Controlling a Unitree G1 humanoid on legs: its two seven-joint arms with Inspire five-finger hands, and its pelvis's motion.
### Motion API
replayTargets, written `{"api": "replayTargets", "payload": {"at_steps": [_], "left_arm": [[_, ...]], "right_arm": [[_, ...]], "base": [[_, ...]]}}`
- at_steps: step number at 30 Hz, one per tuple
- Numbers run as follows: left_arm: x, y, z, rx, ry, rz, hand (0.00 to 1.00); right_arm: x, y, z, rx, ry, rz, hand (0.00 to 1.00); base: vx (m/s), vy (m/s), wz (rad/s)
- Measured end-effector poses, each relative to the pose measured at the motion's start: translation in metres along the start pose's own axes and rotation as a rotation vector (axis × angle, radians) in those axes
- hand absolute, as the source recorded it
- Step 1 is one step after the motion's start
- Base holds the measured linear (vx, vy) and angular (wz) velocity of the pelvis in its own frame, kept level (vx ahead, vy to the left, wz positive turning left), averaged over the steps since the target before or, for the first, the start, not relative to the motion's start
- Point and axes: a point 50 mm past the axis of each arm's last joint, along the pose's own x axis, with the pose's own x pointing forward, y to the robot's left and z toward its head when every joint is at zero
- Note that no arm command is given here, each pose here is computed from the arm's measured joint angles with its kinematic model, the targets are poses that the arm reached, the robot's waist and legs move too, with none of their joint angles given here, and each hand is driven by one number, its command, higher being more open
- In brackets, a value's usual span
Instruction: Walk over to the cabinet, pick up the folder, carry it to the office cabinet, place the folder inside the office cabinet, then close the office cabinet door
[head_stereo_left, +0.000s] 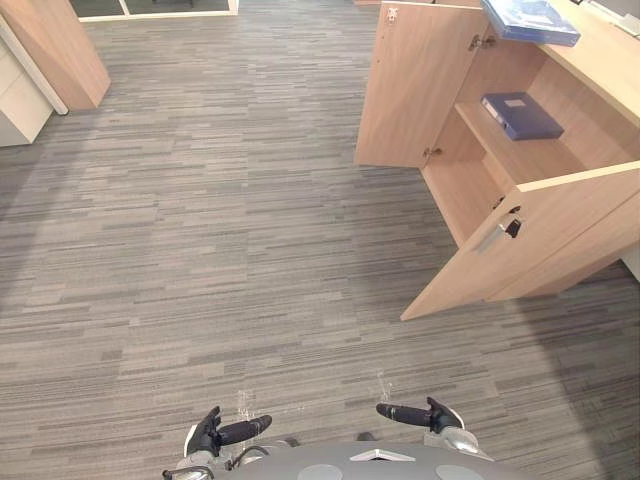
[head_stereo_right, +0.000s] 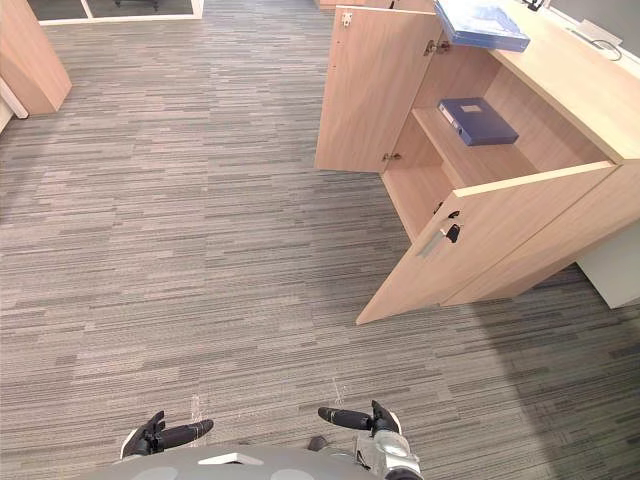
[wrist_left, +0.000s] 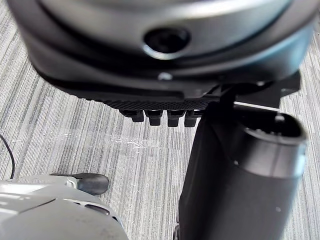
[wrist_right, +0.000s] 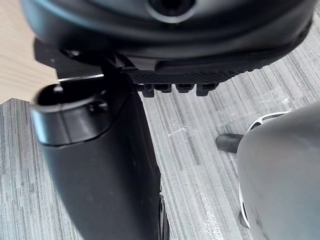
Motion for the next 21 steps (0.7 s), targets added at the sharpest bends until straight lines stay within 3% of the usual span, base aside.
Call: {"api": "replayTargets", "payload": {"at_steps": [21], "left_arm": [[0.0006,0.0021,-0.0023,0.039,0.024,0.001,1.00]], "right_arm": [[0.0002,0.0033,0.0022,-0.041,-0.008,0.020,1.00]], "base": [[-0.02,-0.006,0.00]]}}
